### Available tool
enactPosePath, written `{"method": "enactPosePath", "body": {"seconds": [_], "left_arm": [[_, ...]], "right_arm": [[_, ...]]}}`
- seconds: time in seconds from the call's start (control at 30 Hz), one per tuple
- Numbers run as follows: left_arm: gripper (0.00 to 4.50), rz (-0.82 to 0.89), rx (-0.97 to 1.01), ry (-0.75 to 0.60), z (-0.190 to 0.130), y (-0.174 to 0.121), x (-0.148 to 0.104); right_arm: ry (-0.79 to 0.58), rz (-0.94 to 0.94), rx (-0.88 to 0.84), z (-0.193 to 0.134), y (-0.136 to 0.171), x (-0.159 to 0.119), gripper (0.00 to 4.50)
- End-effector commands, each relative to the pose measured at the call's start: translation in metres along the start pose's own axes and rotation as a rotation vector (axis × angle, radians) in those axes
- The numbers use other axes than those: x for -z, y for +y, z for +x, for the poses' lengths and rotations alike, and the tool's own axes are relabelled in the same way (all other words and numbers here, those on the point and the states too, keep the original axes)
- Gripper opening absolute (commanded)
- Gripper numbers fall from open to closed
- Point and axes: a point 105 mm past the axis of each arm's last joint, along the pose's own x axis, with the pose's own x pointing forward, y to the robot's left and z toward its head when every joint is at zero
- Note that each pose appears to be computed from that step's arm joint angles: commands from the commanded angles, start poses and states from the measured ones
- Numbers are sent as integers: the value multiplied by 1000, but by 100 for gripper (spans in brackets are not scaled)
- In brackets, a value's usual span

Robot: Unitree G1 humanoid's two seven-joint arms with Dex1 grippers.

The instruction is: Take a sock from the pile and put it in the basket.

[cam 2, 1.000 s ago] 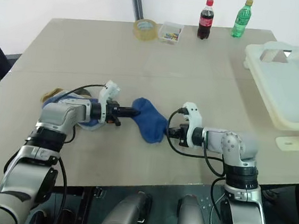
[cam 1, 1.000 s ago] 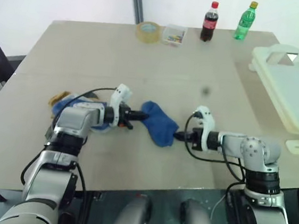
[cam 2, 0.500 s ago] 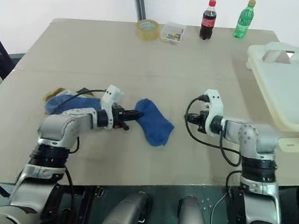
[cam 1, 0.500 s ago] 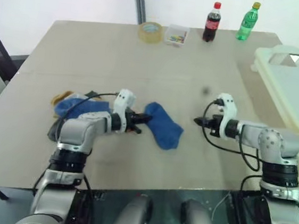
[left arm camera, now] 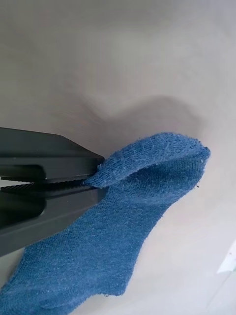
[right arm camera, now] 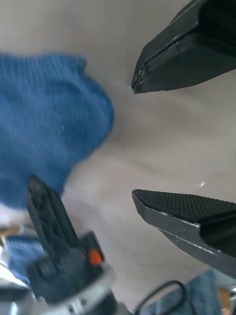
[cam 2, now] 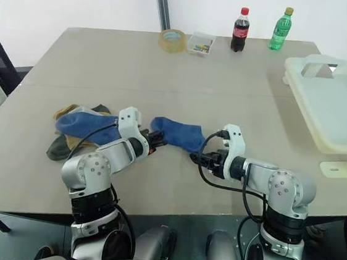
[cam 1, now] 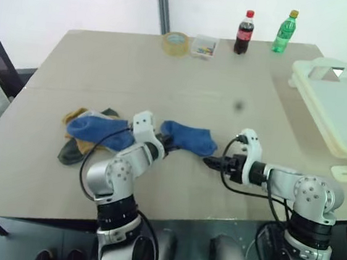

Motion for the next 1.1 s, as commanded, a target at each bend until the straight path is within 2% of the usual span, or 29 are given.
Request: {"method": "enactPosePath", "body": {"seconds": [0.03,0.17,0.27,0.37,0.4,0.43,0.5,0.57,0.67,0.73,0.83,0.9,1.1], "left_arm": [[0,-46,-53,100,-2,10,30],[0,-39,-38,107,-3,8,32],[0,-35,-30,111,-4,7,34],[0,-38,-27,108,-5,6,33],[0,-38,-23,108,-5,6,33],[0,-40,-17,107,-5,5,33],[0,-43,-12,107,-4,6,33],[0,-45,-7,108,-4,6,33],[0,-73,74,82,-6,-3,29],[63,-104,138,71,-10,-6,26],[160,-57,162,82,-14,-2,22],[257,-19,179,97,-16,0,21],[257,36,308,184,-34,-6,30]], "right_arm": [[-56,91,51,3,-8,-9,318],[-106,191,-8,15,2,-21,318],[-102,190,-1,19,2,-24,318],[-77,178,-2,22,3,-20,249],[-69,172,0,22,3,-19,192],[-63,166,6,22,2,-18,166],[-58,161,11,22,0,-17,66],[-59,154,12,22,-1,-17,8],[-58,125,24,21,-3,-19,8],[-58,116,30,22,-5,-20,0],[-52,98,30,21,-7,-20,0],[-43,75,30,18,-8,-20,0],[-25,-3,79,2,-23,-19,0]]}}
